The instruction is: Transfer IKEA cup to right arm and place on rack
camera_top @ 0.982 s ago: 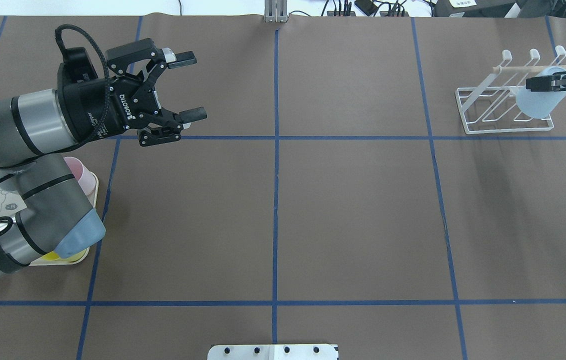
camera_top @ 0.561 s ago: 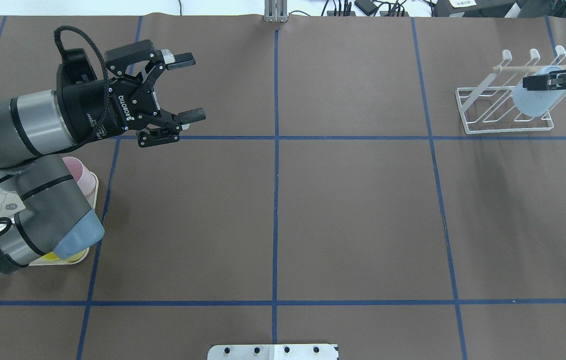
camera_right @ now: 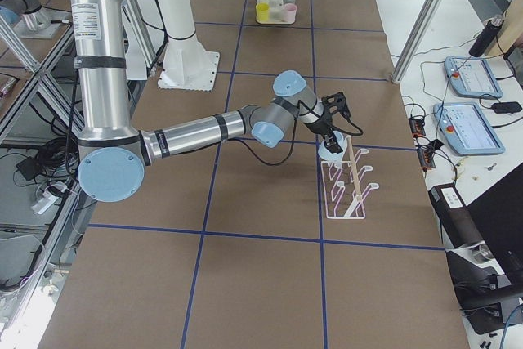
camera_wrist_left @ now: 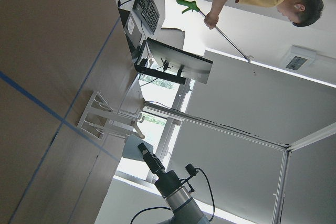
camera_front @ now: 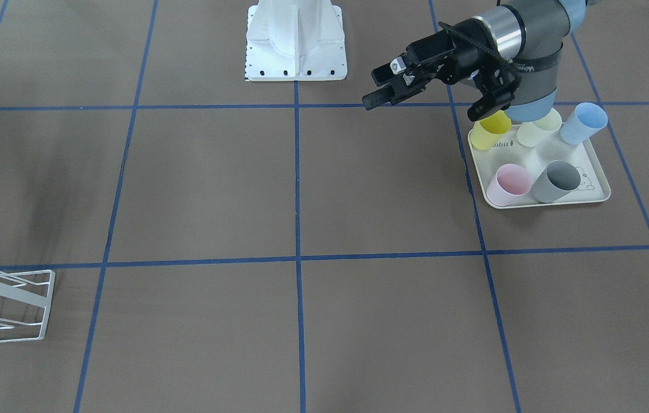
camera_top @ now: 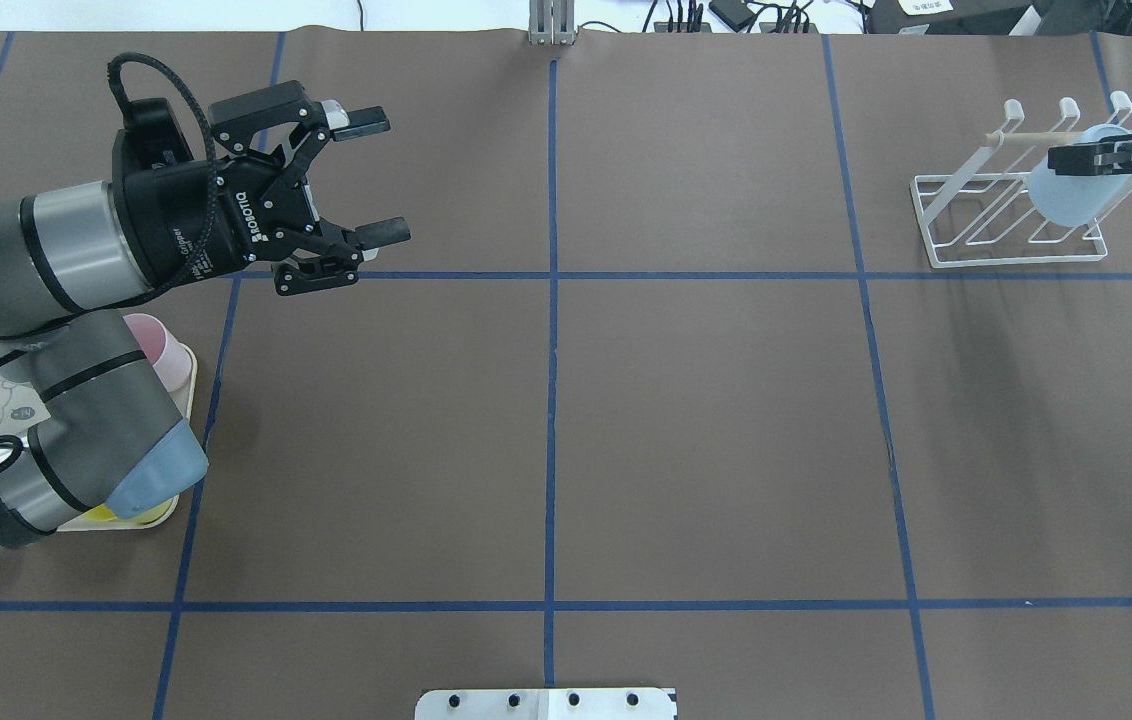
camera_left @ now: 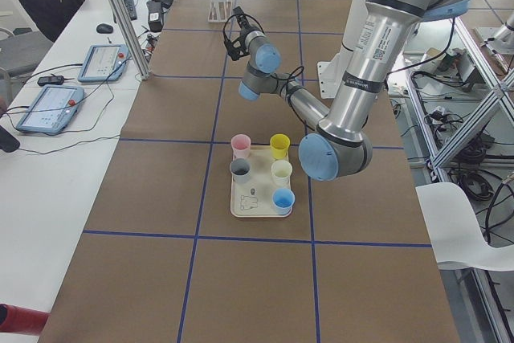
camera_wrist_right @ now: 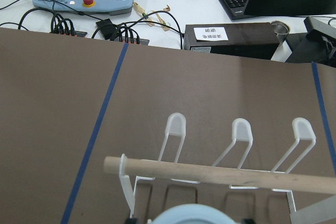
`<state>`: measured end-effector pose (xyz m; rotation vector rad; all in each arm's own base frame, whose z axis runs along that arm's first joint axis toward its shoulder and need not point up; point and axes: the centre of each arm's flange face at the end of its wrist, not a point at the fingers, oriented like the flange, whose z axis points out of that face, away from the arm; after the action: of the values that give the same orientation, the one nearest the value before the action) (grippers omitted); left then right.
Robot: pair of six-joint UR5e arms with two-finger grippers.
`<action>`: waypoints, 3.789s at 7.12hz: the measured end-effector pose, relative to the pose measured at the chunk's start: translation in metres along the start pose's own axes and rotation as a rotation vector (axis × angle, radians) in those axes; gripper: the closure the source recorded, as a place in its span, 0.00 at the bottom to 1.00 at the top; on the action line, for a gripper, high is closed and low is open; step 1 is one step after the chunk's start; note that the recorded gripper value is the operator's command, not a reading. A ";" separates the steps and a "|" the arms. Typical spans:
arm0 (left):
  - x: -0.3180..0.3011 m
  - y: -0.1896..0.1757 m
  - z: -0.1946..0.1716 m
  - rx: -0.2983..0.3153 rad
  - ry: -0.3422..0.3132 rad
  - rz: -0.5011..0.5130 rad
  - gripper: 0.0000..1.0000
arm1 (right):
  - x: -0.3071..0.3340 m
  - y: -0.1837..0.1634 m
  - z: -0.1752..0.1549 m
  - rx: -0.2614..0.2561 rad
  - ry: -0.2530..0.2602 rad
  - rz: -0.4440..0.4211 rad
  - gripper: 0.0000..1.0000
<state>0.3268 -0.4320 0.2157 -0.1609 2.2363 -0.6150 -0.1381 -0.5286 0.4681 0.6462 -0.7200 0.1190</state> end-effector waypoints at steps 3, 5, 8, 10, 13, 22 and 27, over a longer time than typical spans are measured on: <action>0.000 0.000 0.000 0.000 0.000 0.001 0.00 | -0.006 -0.002 0.007 0.003 0.002 -0.006 1.00; 0.000 0.000 0.000 -0.001 0.001 0.001 0.00 | -0.005 0.002 0.013 -0.007 0.004 -0.008 1.00; 0.000 0.000 0.000 -0.001 0.001 0.002 0.00 | -0.007 0.009 0.021 -0.025 0.003 -0.013 0.79; 0.000 0.000 0.000 -0.001 0.001 0.002 0.00 | -0.007 0.012 0.026 -0.034 0.005 -0.015 0.58; 0.000 0.000 0.000 -0.001 0.001 0.002 0.00 | -0.009 0.014 0.030 -0.041 0.006 -0.018 0.35; 0.003 -0.013 -0.029 -0.062 -0.114 0.149 0.01 | -0.021 0.007 0.017 -0.025 -0.018 -0.003 0.01; 0.000 -0.120 -0.261 0.042 -0.534 0.731 0.01 | -0.037 0.011 -0.015 -0.045 -0.095 0.162 0.01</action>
<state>0.1265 -0.4385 0.4213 0.4506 1.5959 -0.1795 -0.1608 -0.5063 0.4411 0.5524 -0.8641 0.2223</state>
